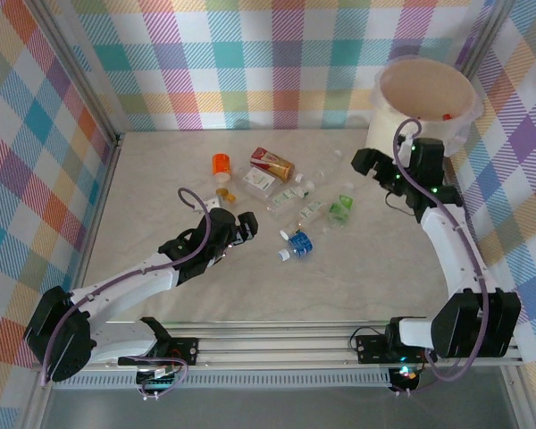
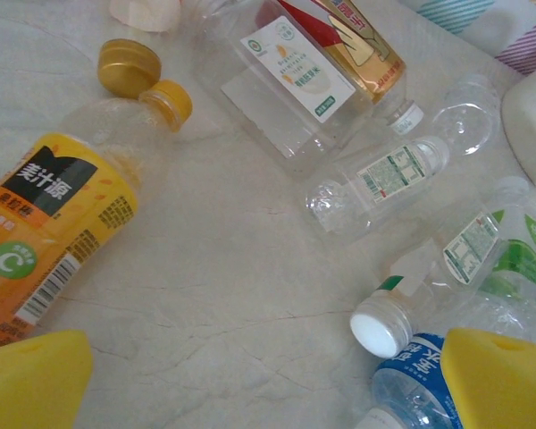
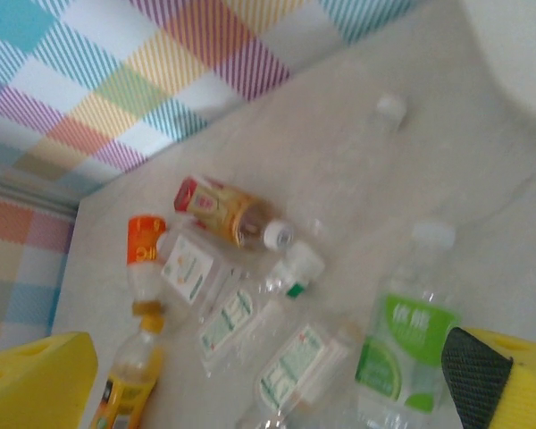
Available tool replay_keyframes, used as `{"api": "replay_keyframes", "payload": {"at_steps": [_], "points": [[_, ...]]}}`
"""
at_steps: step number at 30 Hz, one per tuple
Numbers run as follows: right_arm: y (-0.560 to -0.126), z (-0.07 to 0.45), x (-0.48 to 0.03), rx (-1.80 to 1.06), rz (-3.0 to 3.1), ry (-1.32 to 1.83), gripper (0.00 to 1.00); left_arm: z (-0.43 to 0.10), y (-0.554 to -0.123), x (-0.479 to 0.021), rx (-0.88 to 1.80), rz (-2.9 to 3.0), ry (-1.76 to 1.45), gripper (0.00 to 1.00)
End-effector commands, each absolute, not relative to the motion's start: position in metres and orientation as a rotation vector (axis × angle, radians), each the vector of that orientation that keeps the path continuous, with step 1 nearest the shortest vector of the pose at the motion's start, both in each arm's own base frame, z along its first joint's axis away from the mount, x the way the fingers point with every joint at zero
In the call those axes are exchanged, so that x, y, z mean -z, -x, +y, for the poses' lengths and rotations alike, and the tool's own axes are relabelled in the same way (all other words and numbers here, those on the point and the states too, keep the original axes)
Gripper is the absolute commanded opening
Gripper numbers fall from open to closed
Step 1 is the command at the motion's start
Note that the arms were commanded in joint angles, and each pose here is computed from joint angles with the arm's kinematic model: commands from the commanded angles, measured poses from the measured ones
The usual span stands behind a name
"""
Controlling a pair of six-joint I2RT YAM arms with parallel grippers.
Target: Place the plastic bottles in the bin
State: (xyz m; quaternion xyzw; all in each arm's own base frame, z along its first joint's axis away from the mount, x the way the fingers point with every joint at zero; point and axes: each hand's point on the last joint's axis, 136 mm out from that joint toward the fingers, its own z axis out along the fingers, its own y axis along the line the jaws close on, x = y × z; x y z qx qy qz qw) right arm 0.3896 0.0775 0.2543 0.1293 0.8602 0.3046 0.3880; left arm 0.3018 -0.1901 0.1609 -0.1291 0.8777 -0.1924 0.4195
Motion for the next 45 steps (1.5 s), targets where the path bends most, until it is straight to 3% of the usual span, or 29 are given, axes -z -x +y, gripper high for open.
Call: {"api": "replay_keyframes", "payload": {"at_steps": [1, 7, 13, 21, 34, 45], "points": [[-0.382, 0.105, -0.208, -0.923, 2.322, -0.387, 1.00, -0.193, -0.306, -0.165, 0.551, 2.169, 0.375, 1.00], [-0.379, 0.116, -0.131, -0.661, 2.554, -0.489, 1.00, -0.198, -0.306, -0.159, 0.599, 2.176, 0.413, 1.00], [-0.384, 0.110, -0.092, -0.337, 2.624, -0.493, 1.00, -0.195, -0.303, -0.153, 0.594, 2.190, 0.431, 1.00], [-0.393, 0.104, -0.066, -0.195, 2.633, -0.515, 0.99, -0.195, -0.304, -0.153, 0.584, 2.192, 0.431, 1.00], [-0.403, 0.097, -0.045, -0.079, 2.666, -0.450, 0.83, -0.195, -0.303, -0.149, 0.580, 2.207, 0.429, 1.00], [-0.418, 0.101, -0.027, -0.013, 2.720, -0.231, 0.82, -0.211, -0.303, -0.149, 0.630, 2.238, 0.352, 1.00]]}}
